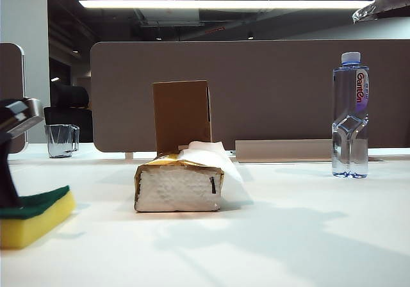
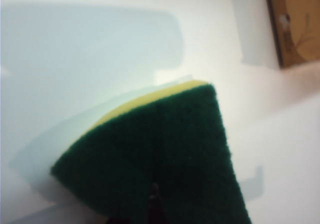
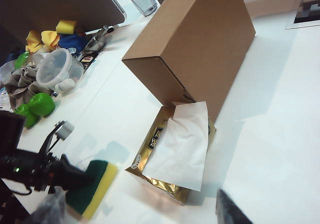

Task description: Move the sponge from left to right to wipe the table, avoiding obstacles on the table, and finally reaching the bottle of mineral water.

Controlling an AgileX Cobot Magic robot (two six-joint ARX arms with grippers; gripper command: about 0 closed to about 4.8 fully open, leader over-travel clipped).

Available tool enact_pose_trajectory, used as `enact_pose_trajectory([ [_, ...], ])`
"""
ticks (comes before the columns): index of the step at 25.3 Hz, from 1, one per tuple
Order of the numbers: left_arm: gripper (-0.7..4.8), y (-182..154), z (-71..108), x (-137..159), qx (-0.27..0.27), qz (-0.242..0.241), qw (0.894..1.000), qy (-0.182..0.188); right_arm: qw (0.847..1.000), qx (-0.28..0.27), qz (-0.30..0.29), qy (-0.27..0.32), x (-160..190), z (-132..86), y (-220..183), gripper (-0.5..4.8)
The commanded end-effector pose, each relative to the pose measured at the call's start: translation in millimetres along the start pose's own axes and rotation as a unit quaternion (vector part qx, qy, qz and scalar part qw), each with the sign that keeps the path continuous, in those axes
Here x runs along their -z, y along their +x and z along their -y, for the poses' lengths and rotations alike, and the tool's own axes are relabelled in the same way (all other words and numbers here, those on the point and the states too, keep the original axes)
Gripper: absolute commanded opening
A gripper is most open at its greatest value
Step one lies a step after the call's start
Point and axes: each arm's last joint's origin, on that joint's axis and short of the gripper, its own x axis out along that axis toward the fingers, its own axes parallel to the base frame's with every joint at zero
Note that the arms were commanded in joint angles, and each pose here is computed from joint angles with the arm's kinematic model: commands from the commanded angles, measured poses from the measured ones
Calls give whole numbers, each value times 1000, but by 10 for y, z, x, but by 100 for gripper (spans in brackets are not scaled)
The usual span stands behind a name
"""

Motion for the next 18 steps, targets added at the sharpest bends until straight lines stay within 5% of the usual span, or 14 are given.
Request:
enact_pose_trajectory([
  [1,-6,2,98,181,9,-30,1000,-4,1000,-5,8,-6,-27,-19,-11,387],
  [18,-6,135,439,134,35,-16,999,17,1000,-19,2,-6,-23,-28,-12,387],
])
